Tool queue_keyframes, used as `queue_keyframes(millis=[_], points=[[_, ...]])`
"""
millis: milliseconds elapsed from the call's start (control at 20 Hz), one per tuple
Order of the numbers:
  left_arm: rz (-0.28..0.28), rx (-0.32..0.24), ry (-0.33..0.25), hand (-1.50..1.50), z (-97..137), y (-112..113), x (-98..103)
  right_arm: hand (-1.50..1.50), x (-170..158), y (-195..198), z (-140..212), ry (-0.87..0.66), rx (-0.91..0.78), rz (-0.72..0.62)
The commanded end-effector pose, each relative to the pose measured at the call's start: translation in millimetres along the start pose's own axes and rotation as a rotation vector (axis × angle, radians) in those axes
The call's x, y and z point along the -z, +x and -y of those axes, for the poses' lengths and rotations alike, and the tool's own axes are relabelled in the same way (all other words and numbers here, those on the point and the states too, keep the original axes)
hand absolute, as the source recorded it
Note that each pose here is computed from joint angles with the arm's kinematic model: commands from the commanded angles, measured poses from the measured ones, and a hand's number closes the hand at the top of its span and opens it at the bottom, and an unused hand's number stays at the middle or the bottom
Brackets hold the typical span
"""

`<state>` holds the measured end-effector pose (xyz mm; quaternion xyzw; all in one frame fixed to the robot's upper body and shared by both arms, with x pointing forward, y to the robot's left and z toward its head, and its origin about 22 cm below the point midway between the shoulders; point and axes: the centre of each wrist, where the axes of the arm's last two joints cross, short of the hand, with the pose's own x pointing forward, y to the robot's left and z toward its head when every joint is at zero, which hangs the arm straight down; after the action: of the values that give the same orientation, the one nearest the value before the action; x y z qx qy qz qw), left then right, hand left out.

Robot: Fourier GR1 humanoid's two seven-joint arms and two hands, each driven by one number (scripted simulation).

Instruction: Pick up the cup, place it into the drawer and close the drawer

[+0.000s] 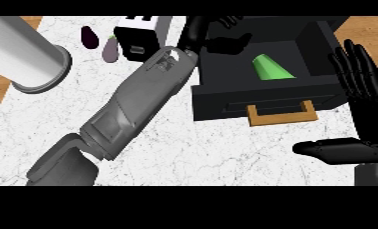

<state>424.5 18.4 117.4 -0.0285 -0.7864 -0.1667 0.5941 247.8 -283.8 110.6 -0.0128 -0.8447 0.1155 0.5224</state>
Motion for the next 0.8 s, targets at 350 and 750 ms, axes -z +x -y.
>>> queue_keyframes(millis=[350, 750], points=[[0.006, 0.078, 0.050, -1.50, 14, -11, -14, -1.50, 5, 5, 2, 0.023, 0.048, 0.026], [0.144, -0.064, 0.076, -1.50, 17, 20, -1, 1.50, -5, 16, 20, 0.161, 0.159, 0.036]])
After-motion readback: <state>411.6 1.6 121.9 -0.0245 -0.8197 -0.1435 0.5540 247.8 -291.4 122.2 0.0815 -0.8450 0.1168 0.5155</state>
